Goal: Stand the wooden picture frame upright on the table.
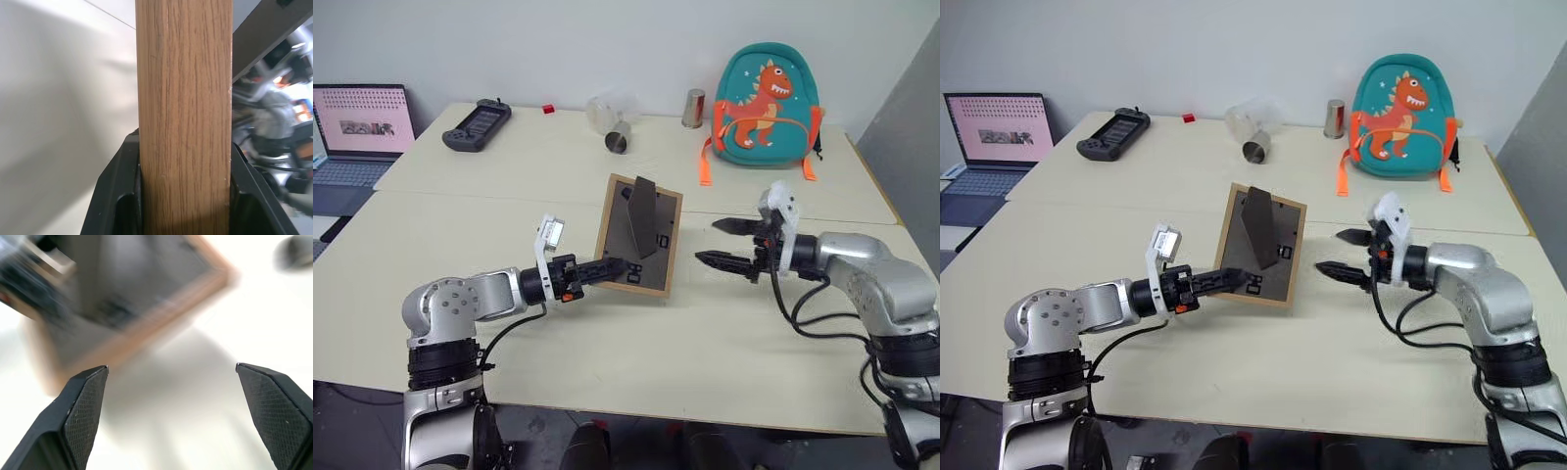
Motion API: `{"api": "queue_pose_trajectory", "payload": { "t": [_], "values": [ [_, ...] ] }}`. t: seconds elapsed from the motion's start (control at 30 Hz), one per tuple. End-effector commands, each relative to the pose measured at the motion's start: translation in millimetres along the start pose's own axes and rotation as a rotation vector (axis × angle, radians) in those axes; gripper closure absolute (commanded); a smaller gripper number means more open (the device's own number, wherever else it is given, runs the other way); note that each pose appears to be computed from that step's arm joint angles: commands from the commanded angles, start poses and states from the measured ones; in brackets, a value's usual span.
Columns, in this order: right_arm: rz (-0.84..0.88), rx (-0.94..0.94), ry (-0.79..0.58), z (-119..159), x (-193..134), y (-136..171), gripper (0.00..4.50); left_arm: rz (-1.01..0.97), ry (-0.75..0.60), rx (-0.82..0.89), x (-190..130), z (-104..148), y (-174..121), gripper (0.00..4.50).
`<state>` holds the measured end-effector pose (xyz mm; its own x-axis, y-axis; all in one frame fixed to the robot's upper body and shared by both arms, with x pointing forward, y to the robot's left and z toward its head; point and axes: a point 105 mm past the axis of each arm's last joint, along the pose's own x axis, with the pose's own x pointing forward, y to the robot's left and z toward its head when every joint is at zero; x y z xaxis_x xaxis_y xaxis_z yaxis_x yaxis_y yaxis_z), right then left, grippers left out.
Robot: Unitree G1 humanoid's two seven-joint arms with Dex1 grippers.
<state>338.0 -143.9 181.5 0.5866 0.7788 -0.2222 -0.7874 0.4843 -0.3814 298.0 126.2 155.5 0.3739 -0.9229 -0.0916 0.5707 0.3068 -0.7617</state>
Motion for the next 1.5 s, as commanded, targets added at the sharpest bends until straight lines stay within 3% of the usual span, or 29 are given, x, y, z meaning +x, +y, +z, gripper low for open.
{"api": "queue_pose_trajectory", "payload": {
  "t": [0.03, 0.17, 0.27, 0.5, 0.73, 0.83, 1.03, 1.2, 1.33, 1.4, 1.5],
  "values": [
    [-0.095, -0.625, -0.046, 6, 1, -2, 0.07, -0.081, 0.006, -0.067, -3, 2, -14, 3.22],
    [-0.114, -1.034, -0.154, 5, 12, 13, 0.07, -0.117, -0.021, -0.142, -4, 6, -16, 3.22],
    [-0.143, -1.182, -0.236, 7, 23, 21, 0.07, -0.118, -0.037, -0.165, -4, 10, -18, 3.22],
    [-0.218, -1.28, -0.374, 26, 55, 26, 0.07, -0.148, -0.061, -0.166, 4, 8, -35, 3.22],
    [-0.272, -1.28, -0.41, 33, 70, 20, 0.07, -0.109, -0.056, -0.201, 5, -4, -37, 3.22],
    [-0.266, -1.271, -0.425, 33, 69, 19, 0.58, -0.1, -0.071, -0.2, 4, -3, -36, 3.22],
    [-0.287, -1.287, -0.497, 45, 61, 21, 2.18, -0.093, -0.067, -0.206, 6, -6, -34, 3.22],
    [-0.289, -1.29, -0.543, 52, 59, 25, 3.06, -0.106, -0.055, -0.209, 8, -8, -36, 3.22],
    [-0.287, -1.29, -0.544, 51, 56, 25, 3.06, -0.101, -0.064, -0.206, 7, -6, -35, 3.22],
    [-0.289, -1.29, -0.541, 50, 54, 24, 3.06, -0.083, -0.09, -0.206, 4, 2, -32, 2.52],
    [-0.285, -1.283, -0.531, 48, 50, 22, 3.21, -0.066, -0.136, -0.19, -4, 18, -31, 1.9]
  ]
}}
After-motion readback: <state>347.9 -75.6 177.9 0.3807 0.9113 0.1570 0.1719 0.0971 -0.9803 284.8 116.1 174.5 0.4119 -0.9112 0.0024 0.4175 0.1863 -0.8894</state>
